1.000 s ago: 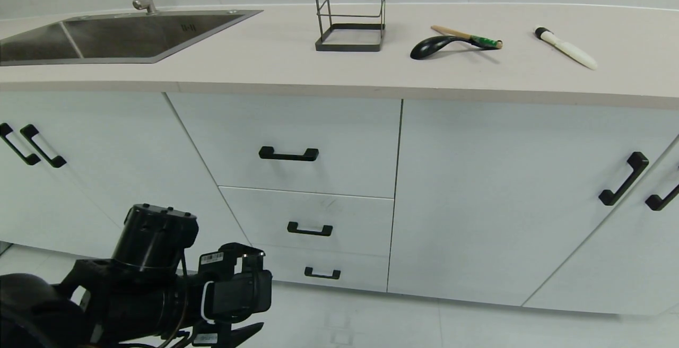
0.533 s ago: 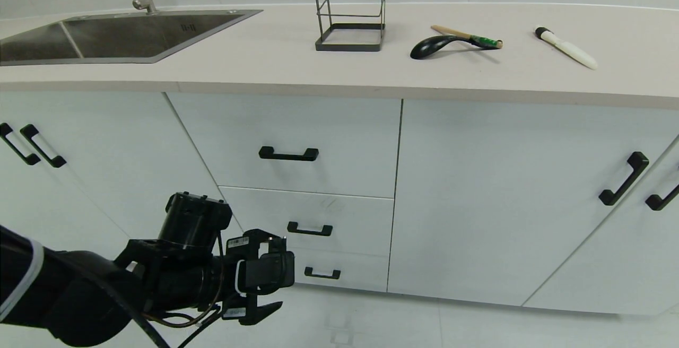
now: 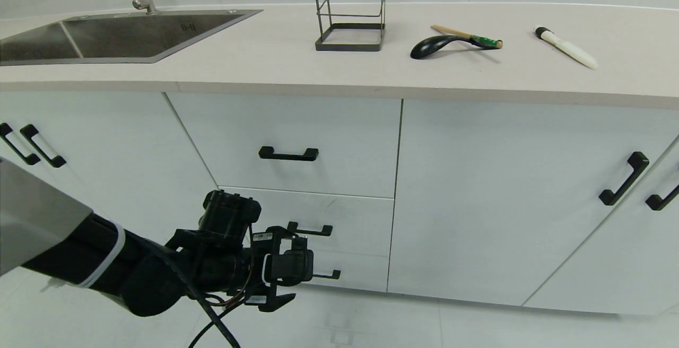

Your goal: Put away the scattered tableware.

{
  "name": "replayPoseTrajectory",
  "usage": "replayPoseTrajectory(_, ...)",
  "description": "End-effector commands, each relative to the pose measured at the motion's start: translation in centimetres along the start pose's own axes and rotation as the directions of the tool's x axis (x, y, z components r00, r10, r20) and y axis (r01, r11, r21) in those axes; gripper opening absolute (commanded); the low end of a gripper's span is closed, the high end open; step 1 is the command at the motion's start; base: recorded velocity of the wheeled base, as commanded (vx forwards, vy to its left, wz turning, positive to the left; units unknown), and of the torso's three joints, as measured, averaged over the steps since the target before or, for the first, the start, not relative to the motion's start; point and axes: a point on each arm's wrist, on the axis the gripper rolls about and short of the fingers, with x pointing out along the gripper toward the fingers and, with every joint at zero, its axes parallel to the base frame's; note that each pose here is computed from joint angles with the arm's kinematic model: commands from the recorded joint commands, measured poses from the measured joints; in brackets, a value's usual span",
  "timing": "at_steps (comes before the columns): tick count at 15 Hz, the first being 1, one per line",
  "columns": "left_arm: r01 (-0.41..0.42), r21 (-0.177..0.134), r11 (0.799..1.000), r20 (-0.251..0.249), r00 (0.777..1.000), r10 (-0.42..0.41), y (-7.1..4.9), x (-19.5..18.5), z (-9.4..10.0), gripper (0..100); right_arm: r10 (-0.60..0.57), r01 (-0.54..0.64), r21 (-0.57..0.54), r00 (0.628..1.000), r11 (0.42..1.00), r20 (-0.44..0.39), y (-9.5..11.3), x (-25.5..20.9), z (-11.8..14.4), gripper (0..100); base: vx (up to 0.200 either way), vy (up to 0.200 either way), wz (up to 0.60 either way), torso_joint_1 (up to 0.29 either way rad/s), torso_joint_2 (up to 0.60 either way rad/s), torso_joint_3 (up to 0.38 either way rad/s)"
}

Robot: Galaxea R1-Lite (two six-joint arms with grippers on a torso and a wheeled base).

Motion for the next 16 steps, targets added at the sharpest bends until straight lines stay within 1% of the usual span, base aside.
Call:
replayPoseTrajectory(1,0.02,0.0,1.0,-0.006,1.0,-0.02,0.0,1.6,-0.2,100,0.001,-0.001,0.0,1.0,1.0,-0.001,0.0,0.0,0.0,0,0.0,0.0,0.0,0.0,0.0,0.0)
replayPoseTrajectory(5,0.013,-0.002,1.0,-0.015,1.0,-0.013,-0.1,2.4,-0.4,100,0.001,-0.001,0.0,1.0,1.0,-0.001,0.0,0.0,0.0,0,0.0,0.0,0.0,0.0,0.0,0.0)
replayPoseTrajectory(7,-0.038,-0.017,0.999,-0.038,0.999,0.037,0.4,2.8,-0.6,100,0.001,-0.001,0.0,1.0,1.0,-0.001,0.0,0.0,0.0,0,0.0,0.0,0.0,0.0,0.0,0.0)
replayPoseTrajectory(9,-0.05,-0.034,0.998,-0.047,0.998,0.049,0.4,3.6,-0.7,100,0.001,-0.001,0.0,1.0,1.0,-0.001,0.0,0.0,0.0,0,0.0,0.0,0.0,0.0,0.0,0.0)
replayPoseTrajectory(10,-0.059,-0.038,0.998,-0.049,0.997,0.057,0.7,4.3,-0.7,100,0.001,-0.001,0.0,1.0,1.0,-0.001,0.0,0.0,0.0,0,0.0,0.0,0.0,0.0,0.0,0.0)
replayPoseTrajectory(14,-0.088,-0.034,0.996,-0.043,0.995,0.086,2.0,6.0,-0.6,100,0.001,-0.001,0.0,1.0,1.0,-0.001,0.0,0.0,0.0,0,0.0,0.0,0.0,0.0,0.0,0.0)
replayPoseTrajectory(16,-0.087,-0.034,0.996,-0.045,0.995,0.085,2.1,6.6,-0.6,100,0.001,-0.001,0.0,1.0,1.0,-0.001,0.0,0.0,0.0,0,0.0,0.0,0.0,0.0,0.0,0.0)
